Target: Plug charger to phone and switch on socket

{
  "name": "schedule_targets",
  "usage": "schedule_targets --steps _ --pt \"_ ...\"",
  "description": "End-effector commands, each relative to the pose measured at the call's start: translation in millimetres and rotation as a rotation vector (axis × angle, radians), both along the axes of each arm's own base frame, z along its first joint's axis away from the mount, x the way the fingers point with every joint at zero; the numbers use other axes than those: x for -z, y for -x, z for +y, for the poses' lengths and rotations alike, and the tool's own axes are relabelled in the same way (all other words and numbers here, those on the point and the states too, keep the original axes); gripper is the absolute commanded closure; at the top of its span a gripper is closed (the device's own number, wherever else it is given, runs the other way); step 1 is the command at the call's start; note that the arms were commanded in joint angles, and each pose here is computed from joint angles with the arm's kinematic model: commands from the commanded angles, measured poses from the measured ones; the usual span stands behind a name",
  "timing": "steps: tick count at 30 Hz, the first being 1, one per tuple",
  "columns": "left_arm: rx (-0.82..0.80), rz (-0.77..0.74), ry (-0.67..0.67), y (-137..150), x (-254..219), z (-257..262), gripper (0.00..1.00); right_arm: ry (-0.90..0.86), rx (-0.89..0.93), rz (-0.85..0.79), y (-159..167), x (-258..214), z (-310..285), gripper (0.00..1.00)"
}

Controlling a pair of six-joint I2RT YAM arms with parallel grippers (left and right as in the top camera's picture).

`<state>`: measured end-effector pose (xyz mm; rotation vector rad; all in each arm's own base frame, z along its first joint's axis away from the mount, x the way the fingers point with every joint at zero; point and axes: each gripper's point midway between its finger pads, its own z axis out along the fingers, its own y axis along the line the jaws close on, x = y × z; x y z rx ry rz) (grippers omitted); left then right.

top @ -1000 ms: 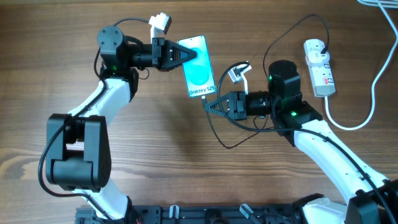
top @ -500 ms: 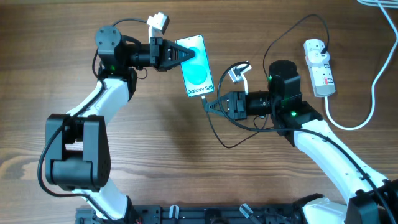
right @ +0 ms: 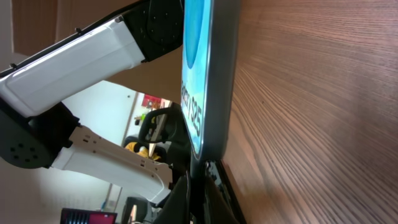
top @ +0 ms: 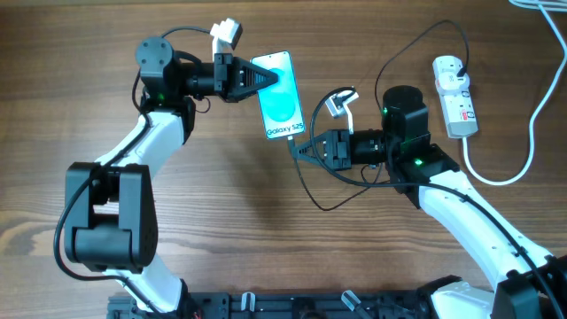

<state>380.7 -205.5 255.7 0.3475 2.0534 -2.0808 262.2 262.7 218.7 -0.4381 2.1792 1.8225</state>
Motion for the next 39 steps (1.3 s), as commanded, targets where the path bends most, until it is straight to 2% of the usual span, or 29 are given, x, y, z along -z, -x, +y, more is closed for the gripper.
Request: schedule_targets --steps 1,10,39 --pt "0.011 -0.021 0.004 3.7 -9.0 -7.2 0.96 0.004 0.005 0.012 0.4 2.5 1.2 0.96" --pt "0.056 -0.033 -0.002 11.5 -7.7 -7.9 0.96 -0.006 0.006 -0.007 -1.2 -1.1 1.9 0.96" --pt "0.060 -0.034 -0.005 11.8 -7.3 -4.2 0.96 -0.003 0.060 -0.003 -14.3 -0.6 -10.5 0.96"
